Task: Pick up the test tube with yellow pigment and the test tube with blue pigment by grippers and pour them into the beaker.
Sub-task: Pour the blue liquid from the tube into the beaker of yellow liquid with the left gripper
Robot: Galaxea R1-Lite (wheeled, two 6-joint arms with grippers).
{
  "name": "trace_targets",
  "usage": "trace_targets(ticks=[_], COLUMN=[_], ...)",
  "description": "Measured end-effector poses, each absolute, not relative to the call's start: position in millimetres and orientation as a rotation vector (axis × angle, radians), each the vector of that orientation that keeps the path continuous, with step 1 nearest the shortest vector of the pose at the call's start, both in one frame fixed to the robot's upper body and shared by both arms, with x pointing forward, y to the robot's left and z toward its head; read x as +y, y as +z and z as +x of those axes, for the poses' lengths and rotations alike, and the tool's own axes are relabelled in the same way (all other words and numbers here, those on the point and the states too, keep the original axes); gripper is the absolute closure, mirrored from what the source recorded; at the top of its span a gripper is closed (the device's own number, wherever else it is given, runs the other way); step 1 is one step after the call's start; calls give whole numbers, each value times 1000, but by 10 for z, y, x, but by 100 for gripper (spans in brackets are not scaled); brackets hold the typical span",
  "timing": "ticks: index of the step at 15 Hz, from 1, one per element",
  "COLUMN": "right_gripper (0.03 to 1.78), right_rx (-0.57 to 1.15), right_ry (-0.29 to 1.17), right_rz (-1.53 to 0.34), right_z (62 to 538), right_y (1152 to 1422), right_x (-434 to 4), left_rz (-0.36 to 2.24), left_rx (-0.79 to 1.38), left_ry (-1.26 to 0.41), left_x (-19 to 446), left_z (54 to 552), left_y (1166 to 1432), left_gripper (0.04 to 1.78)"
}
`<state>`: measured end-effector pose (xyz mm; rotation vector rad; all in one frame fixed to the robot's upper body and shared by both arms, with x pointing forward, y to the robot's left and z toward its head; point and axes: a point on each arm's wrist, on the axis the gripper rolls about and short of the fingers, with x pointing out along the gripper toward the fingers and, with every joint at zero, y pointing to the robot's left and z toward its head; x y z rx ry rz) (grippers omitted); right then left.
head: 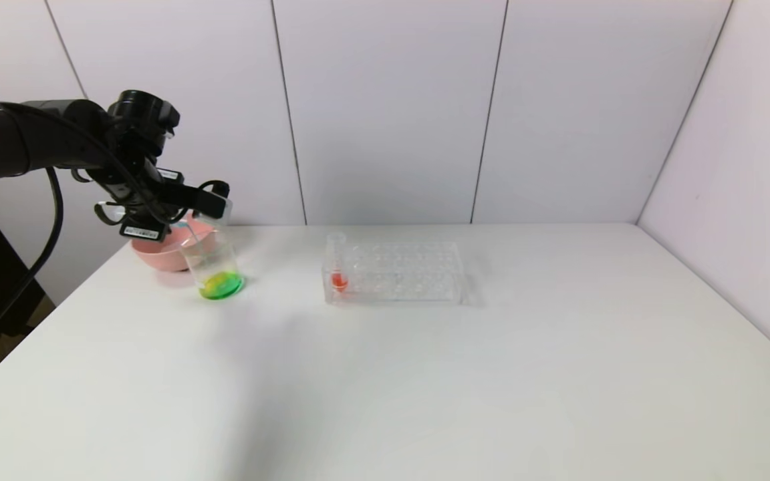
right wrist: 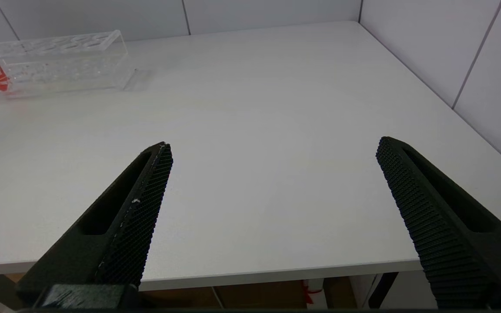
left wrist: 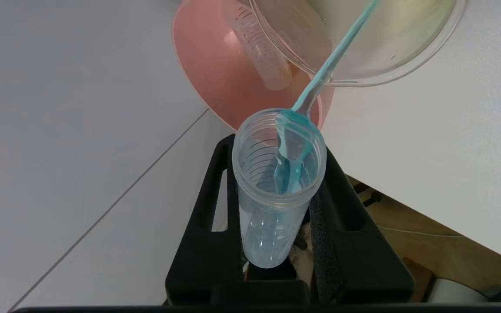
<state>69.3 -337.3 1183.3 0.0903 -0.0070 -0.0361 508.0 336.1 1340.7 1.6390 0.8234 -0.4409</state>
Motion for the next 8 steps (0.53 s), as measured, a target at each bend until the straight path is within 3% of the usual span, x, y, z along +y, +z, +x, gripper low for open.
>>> trace_targets(ticks=[8], right_gripper=[10], right_rx=[-7], right_ry=[-37], right_rz=[91], right_z=[693], right_y=[11833], right_x=[-3373], left_rz=[1651], left_rx=[836], left_ry=[-427], left_x=[3352], left_z=[5080], left_y=[13409], left_gripper=[136])
